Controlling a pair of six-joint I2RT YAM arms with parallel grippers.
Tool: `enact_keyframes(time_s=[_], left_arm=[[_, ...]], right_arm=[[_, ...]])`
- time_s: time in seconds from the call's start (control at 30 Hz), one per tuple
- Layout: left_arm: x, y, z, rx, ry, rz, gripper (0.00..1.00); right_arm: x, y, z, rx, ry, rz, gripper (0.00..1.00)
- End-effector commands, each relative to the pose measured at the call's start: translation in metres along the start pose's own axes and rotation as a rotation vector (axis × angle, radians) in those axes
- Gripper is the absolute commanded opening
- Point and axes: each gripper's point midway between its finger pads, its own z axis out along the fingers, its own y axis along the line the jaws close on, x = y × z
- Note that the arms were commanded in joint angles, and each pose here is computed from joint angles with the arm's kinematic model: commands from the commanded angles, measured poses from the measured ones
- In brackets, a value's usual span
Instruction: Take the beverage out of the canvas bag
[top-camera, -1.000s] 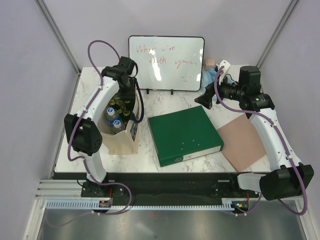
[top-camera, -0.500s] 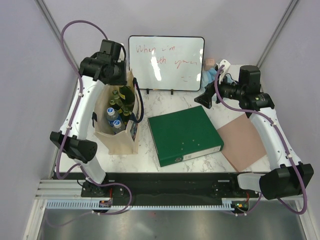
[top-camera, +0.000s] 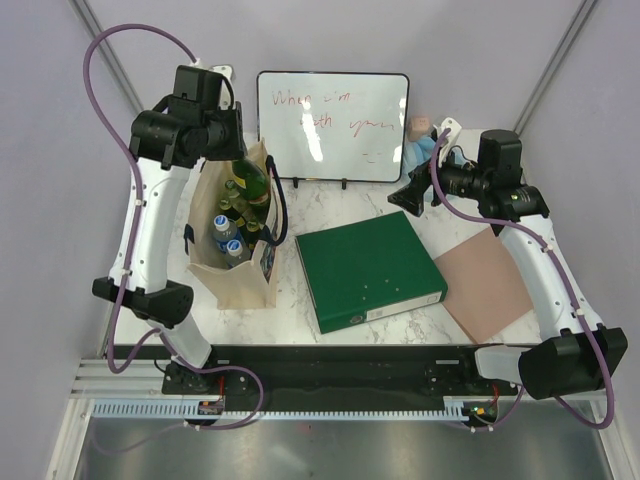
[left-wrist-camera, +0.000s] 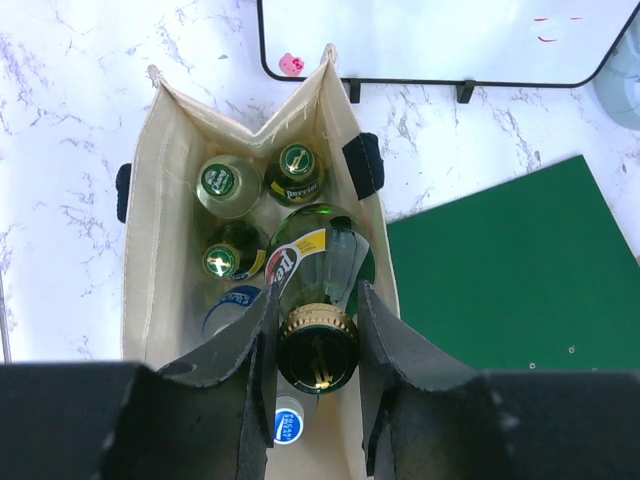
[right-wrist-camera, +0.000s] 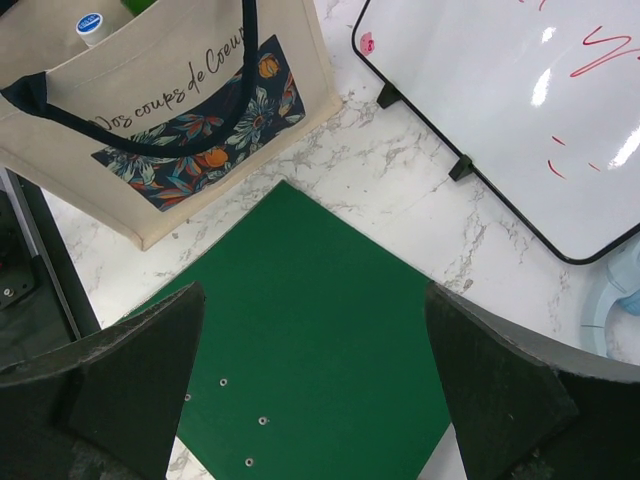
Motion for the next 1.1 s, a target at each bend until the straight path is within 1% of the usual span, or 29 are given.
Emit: enact_keyframes(time_s=[0.0, 0.4, 0.7, 0.9, 1.07], left_arm=[[-0.046, -0.012, -0.058, 0.1, -0.234, -0.053, 0.02], [-0.07, -0.02, -0.103, 0.157, -0.381, -0.057, 0.02], [-0.083, -0.051, -0.119, 0.275, -0.448, -0.051, 0.02], [-0.086, -0.08, -0.111, 0.356, -0.441, -0.048, 0.02], [-0.086, -0.112, -0.085, 0.408, -0.407, -0.022, 0.02]], right_arm=[[-0.027, 0.008, -0.005, -0.031, -0.07, -0.054, 0.98], [-0.029, 0.012, -0.003, -0.058, -0.075, -0.043, 0.98], [-0.031, 0.013, -0.005, -0.048, -0.081, -0.048, 0.98], [-0.029, 0.012, -0.007, -0.036, -0.079, -0.048, 0.98], [-0.024, 0.011, -0.009, -0.017, -0.072, -0.048, 0.98]])
